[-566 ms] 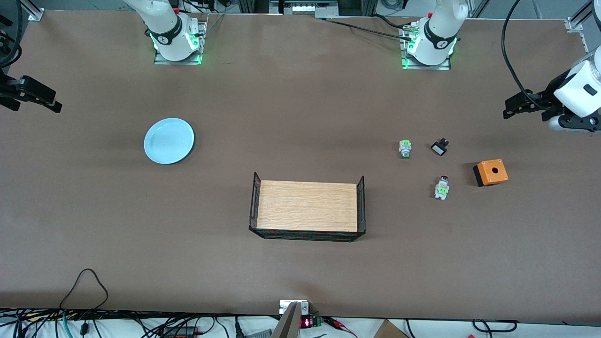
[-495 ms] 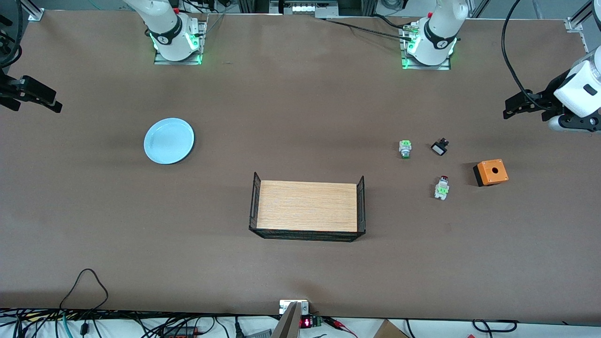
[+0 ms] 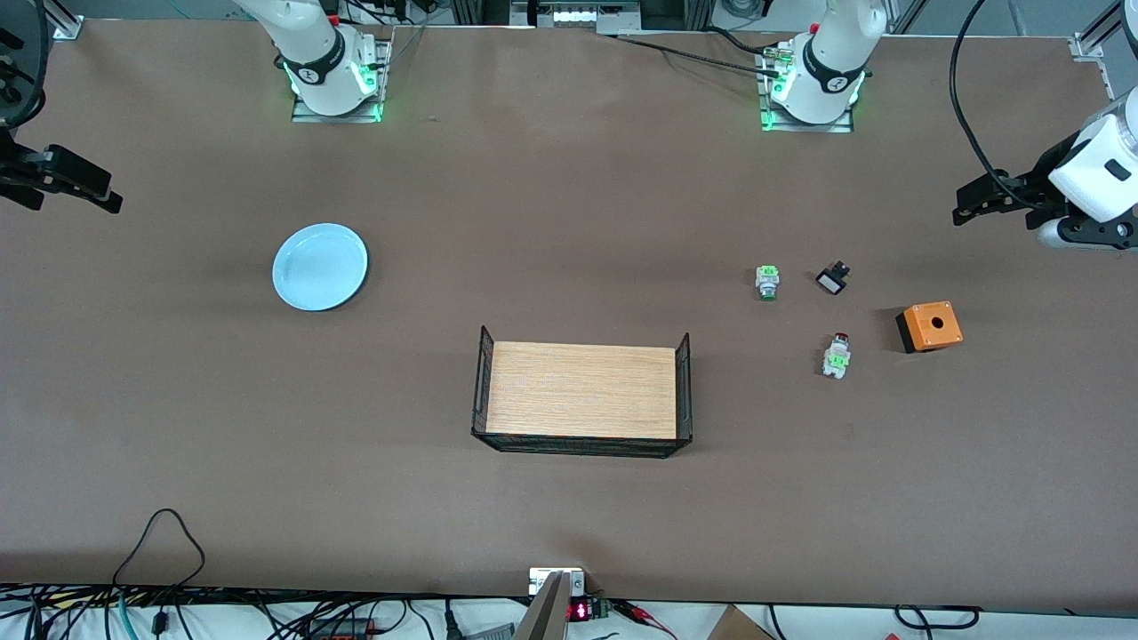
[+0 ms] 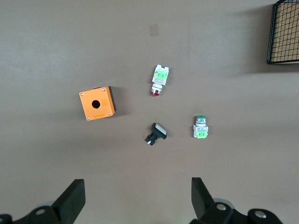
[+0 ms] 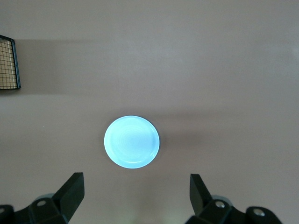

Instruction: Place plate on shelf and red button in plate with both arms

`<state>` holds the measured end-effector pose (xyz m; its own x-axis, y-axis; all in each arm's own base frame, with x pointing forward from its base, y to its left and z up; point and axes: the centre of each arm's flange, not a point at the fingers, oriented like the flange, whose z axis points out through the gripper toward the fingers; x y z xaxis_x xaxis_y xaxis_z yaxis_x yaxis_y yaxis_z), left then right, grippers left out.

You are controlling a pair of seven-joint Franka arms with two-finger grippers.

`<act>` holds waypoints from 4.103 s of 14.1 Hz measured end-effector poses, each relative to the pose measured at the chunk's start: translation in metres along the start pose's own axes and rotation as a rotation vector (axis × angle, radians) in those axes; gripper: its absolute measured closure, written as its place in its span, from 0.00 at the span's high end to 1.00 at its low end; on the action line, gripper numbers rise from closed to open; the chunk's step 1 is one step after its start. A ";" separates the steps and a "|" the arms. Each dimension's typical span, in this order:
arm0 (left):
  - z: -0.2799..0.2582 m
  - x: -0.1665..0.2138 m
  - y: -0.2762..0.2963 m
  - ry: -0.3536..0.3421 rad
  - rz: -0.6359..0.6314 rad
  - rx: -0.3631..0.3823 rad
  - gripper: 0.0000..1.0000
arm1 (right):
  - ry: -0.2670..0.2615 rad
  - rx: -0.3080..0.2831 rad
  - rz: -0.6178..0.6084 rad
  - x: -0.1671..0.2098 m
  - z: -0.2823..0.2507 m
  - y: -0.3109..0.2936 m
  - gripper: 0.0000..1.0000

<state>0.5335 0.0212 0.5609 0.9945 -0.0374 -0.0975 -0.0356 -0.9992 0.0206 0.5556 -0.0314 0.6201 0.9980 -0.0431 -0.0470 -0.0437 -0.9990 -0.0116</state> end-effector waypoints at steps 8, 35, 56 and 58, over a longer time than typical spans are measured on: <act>0.000 0.000 0.000 -0.004 0.000 0.000 1.00 | -0.079 -0.017 -0.023 0.035 0.060 -0.017 1.00; 0.000 -0.001 -0.004 -0.006 -0.007 -0.001 1.00 | -0.183 -0.037 0.123 -0.033 0.380 0.016 1.00; 0.000 -0.001 -0.004 -0.006 -0.008 -0.001 1.00 | -0.323 -0.056 0.105 -0.057 0.455 0.009 0.79; 0.000 -0.001 -0.004 -0.006 -0.008 -0.001 1.00 | -0.325 -0.056 0.105 -0.057 0.453 0.009 0.56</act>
<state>0.5326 0.0255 0.5604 0.9942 -0.0295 -0.1034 -0.0275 -0.9994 0.0212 0.4777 -0.0316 0.1702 0.9210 -0.1479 -0.3605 -0.1336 -0.9889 0.0643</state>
